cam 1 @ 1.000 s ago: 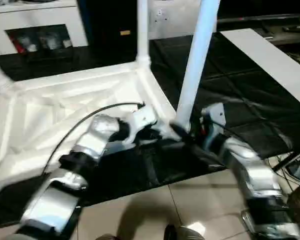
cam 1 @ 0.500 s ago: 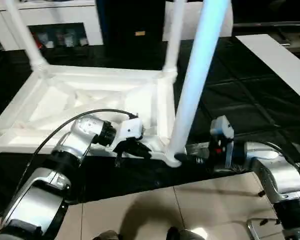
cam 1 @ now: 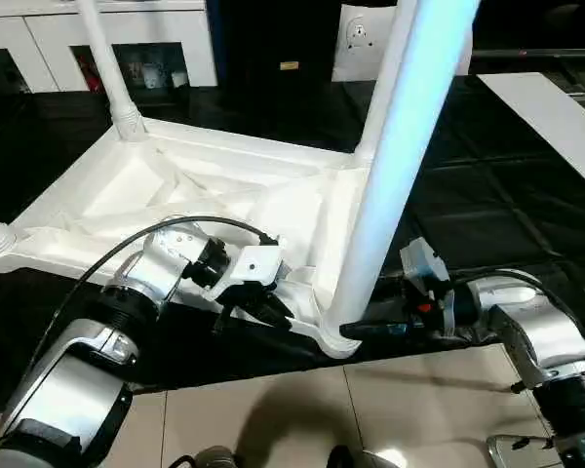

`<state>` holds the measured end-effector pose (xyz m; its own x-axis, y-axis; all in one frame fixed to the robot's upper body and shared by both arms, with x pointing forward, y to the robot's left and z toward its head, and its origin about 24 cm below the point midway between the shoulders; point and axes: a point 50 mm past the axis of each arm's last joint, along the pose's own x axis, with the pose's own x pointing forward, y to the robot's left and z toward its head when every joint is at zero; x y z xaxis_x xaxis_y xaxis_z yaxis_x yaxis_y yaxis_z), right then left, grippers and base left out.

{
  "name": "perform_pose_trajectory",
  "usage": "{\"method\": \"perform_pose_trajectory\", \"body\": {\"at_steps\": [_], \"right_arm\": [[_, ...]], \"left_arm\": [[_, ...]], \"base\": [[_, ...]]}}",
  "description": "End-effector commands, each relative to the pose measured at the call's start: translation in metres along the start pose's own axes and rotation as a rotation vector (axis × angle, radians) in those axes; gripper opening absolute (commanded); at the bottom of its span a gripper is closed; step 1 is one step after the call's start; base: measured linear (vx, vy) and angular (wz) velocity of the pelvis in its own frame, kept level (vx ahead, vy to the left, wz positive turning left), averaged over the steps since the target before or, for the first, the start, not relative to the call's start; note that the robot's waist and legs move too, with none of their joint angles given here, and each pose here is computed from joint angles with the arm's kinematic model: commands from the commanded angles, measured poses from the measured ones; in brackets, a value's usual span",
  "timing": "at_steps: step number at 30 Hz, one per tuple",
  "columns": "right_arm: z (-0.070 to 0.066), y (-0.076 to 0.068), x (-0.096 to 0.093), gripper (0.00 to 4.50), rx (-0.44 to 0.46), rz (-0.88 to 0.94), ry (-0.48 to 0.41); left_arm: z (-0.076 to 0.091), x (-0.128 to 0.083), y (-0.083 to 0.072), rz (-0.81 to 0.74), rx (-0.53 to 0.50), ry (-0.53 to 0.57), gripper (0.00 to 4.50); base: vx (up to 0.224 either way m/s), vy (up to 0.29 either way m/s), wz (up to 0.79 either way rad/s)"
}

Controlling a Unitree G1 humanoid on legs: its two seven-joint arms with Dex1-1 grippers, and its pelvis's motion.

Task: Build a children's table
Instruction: Rotate leg to tighten

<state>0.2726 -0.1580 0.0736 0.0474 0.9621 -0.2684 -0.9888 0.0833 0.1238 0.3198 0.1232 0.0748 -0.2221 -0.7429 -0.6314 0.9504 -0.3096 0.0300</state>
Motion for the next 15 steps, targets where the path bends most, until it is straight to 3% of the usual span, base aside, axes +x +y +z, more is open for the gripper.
{"method": "perform_pose_trajectory", "body": {"at_steps": [1,8,15], "right_arm": [[0.006,-0.001,0.000,2.22,-0.027,0.025,-0.005],[0.004,0.002,0.003,1.95,-0.016,0.050,-0.008],[0.002,0.008,0.024,1.95,0.101,-0.151,-0.110]], "left_arm": [[0.008,0.006,0.001,-0.072,0.054,0.033,0.00],[0.007,0.006,0.001,-0.070,0.054,0.033,0.00],[0.018,0.015,0.015,0.167,-0.073,-0.146,0.00]], "base": [[0.000,0.000,0.00],[0.000,0.000,0.00],[0.000,0.000,0.00]]}}
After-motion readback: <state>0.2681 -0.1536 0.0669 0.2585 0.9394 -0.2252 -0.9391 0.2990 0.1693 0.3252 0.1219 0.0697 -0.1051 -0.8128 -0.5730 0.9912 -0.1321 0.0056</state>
